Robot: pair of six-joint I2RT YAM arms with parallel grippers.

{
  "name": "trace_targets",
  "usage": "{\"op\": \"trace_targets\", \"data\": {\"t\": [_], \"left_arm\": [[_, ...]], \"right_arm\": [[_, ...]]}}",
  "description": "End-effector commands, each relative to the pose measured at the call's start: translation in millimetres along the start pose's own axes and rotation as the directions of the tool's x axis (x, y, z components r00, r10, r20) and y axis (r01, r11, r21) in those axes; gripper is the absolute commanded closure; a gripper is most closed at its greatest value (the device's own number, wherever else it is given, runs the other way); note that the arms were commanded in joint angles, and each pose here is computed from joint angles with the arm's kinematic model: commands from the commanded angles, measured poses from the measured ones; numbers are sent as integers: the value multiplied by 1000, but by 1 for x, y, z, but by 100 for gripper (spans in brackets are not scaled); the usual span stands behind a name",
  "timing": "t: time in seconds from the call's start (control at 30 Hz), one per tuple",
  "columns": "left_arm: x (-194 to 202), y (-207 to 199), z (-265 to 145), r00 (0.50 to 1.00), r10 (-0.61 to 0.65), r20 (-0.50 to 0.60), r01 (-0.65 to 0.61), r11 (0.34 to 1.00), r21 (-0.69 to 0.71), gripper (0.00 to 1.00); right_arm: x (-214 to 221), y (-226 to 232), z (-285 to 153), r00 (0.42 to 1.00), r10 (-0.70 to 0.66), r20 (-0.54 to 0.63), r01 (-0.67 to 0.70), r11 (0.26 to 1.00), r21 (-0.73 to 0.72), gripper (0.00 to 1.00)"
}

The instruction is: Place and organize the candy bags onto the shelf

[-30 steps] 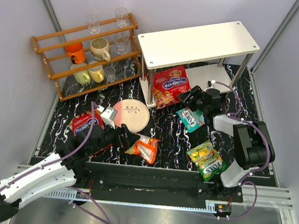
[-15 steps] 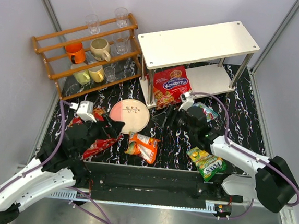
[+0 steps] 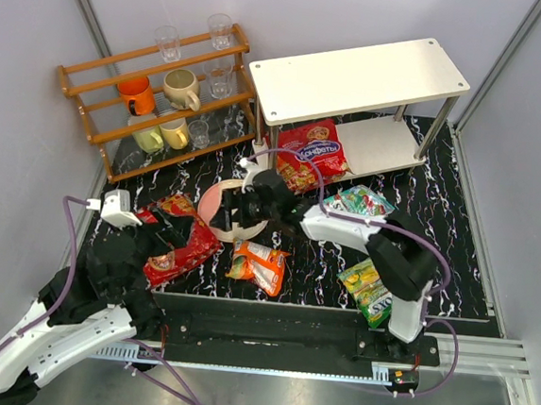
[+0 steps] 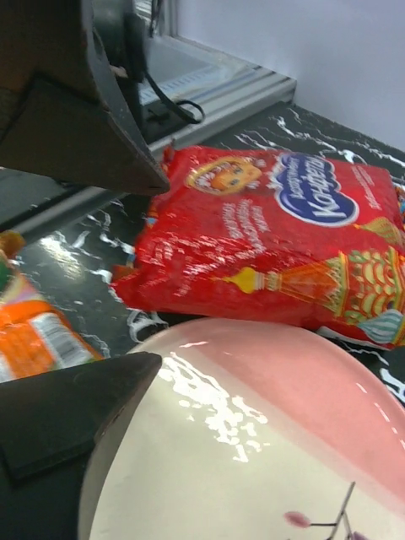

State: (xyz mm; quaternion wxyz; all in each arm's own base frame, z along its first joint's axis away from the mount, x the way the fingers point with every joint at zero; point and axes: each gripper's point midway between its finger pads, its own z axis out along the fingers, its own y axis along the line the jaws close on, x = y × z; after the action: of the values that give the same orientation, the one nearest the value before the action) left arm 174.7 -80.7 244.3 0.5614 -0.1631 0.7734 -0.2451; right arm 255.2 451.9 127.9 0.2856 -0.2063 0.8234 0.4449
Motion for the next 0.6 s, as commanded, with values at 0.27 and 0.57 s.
{"op": "trace_targets", "data": {"t": [0.27,0.57], "left_arm": [[-17,8,-12,998,-25,52,26,1000,-15,1],[-17,12,-11,998,-19,64,21,999,-29,1]], "right_arm": [[31,11,82,981,-100,-167,93,994,-52,13],[78,17,97,947,-159,-281,145,987,-68,18]]}}
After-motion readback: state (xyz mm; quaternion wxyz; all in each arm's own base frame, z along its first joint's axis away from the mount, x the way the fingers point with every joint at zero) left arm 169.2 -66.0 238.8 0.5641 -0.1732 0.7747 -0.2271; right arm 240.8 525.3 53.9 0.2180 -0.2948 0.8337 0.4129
